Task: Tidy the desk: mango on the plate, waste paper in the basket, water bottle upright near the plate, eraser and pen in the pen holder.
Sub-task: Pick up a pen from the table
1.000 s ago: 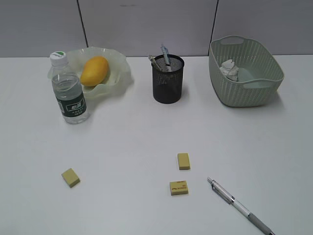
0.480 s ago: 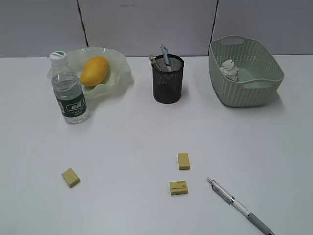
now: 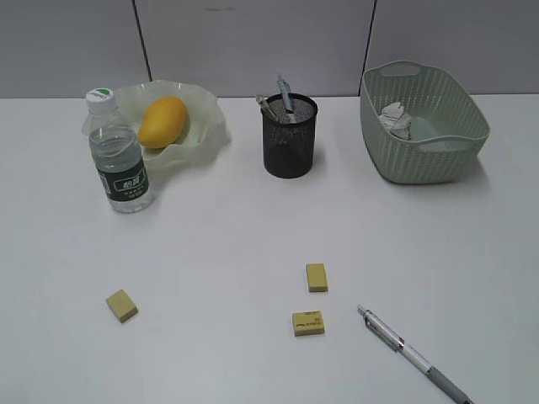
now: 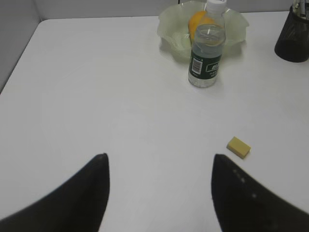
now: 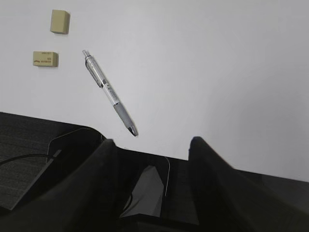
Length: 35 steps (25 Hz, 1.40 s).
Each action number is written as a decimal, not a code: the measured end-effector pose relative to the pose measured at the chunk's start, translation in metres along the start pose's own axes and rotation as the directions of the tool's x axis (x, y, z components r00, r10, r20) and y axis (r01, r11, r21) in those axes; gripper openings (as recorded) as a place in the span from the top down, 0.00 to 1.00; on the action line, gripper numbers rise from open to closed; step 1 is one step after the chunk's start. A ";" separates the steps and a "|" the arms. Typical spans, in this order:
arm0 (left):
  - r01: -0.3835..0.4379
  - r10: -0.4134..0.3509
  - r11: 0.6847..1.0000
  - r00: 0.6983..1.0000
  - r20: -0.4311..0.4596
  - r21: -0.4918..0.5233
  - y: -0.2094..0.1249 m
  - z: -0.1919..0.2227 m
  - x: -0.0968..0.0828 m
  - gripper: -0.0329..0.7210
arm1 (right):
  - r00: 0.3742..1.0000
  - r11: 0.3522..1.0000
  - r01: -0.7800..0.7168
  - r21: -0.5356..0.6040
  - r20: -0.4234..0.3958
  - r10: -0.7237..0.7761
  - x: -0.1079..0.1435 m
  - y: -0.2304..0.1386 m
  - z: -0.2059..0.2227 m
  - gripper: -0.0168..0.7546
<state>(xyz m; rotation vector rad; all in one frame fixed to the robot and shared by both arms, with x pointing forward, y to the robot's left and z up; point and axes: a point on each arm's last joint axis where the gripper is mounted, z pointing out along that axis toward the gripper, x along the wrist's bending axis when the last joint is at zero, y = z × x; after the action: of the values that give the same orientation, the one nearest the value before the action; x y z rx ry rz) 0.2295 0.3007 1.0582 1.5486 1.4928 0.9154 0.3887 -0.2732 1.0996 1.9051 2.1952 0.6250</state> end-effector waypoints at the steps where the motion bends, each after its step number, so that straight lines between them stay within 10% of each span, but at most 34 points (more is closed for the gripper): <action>1: 0.000 0.000 1.000 1.000 0.000 0.000 0.000 0.000 0.000 0.29 | 1.000 1.000 -0.007 0.015 -0.001 0.007 -0.001 0.002 0.003 0.46; 17: 0.000 0.000 1.000 1.000 0.000 0.000 0.000 0.000 0.000 0.29 | 0.953 0.936 0.296 0.190 -0.121 -0.277 0.079 0.028 0.103 0.32; 35: -0.001 0.001 1.000 1.000 0.000 0.000 0.000 0.000 0.000 0.29 | 0.905 0.808 0.418 0.416 -0.117 -0.408 0.092 0.016 0.238 0.30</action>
<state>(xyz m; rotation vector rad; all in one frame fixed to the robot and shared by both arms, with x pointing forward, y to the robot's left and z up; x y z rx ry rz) 0.2295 0.3007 1.0582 1.5493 1.4923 0.9158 0.4804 -0.1345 0.9053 1.4787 2.8245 0.0790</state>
